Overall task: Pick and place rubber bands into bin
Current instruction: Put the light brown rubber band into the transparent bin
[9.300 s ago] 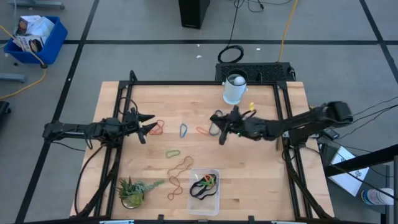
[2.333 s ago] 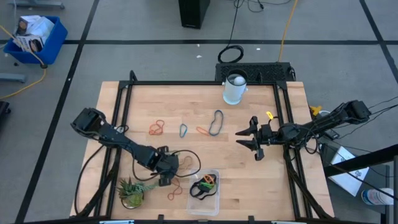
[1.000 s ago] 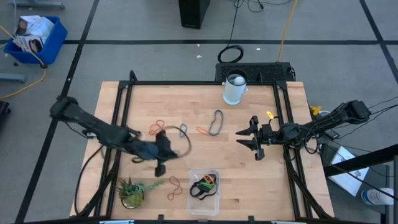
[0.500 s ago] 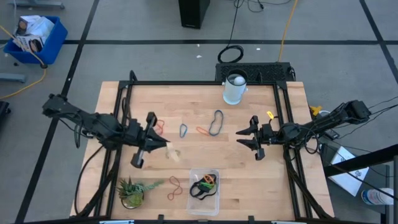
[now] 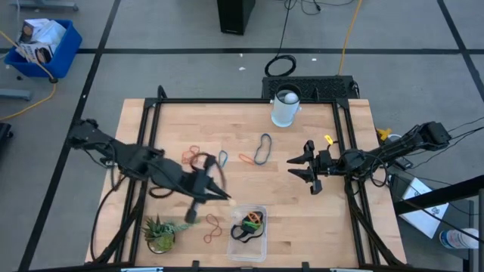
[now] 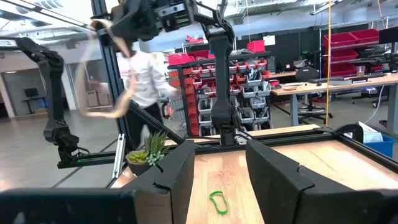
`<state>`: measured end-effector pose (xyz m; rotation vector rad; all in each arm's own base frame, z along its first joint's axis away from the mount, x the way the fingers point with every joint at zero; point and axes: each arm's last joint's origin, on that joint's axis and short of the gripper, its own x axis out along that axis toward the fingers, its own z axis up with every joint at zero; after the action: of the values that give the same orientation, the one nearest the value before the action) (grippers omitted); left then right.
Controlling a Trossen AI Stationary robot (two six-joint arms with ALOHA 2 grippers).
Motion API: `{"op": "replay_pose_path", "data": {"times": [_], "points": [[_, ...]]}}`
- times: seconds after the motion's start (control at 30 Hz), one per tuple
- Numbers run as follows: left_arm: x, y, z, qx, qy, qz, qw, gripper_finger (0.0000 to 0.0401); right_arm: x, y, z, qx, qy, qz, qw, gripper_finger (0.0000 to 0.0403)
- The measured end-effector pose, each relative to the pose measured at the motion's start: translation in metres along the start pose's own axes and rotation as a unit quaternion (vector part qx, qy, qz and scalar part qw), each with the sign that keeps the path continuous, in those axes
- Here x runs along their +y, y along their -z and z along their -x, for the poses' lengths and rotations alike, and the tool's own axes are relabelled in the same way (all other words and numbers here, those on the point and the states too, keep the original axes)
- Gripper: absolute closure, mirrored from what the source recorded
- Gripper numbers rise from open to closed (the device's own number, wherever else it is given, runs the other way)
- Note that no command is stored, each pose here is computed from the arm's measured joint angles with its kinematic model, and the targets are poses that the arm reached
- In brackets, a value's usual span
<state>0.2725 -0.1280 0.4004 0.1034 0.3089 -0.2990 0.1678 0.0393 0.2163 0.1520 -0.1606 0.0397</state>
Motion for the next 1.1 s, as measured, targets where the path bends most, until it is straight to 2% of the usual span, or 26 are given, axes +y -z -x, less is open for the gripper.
{"op": "replay_pose_path", "data": {"times": [0.13, 0.3, 0.47, 0.83, 0.97, 1.1], "points": [[-0.006, -0.001, -0.027, 0.050, 0.017, -0.012, 0.999, 0.0397, 0.000, 0.000, 0.000, 0.000, 0.000, 0.000, 1.000, 0.0263], [-0.011, 0.015, -0.061, 0.099, 0.019, -0.012, 0.995, 0.0396, 0.000, 0.000, 0.000, 0.001, -0.002, 0.000, 1.000, 0.0263], [-0.015, 0.035, -0.090, 0.139, 0.018, 0.031, 0.990, 0.0392, 0.000, 0.001, 0.000, 0.004, -0.001, 0.001, 1.000, 0.0263], [-0.022, 0.094, -0.153, 0.232, 0.002, 0.072, 0.970, 0.0390, 0.000, 0.001, 0.000, 0.008, -0.001, 0.001, 1.000, 0.0263], [-0.023, 0.112, -0.167, 0.263, 0.014, 0.100, 0.959, 0.0396, 0.000, 0.002, 0.000, 0.008, -0.001, 0.001, 1.000, 0.0263], [-0.024, 0.123, -0.173, 0.285, 0.019, 0.120, 0.951, 0.0385, 0.000, 0.002, 0.000, 0.008, -0.001, 0.002, 1.000, 0.0263]]}}
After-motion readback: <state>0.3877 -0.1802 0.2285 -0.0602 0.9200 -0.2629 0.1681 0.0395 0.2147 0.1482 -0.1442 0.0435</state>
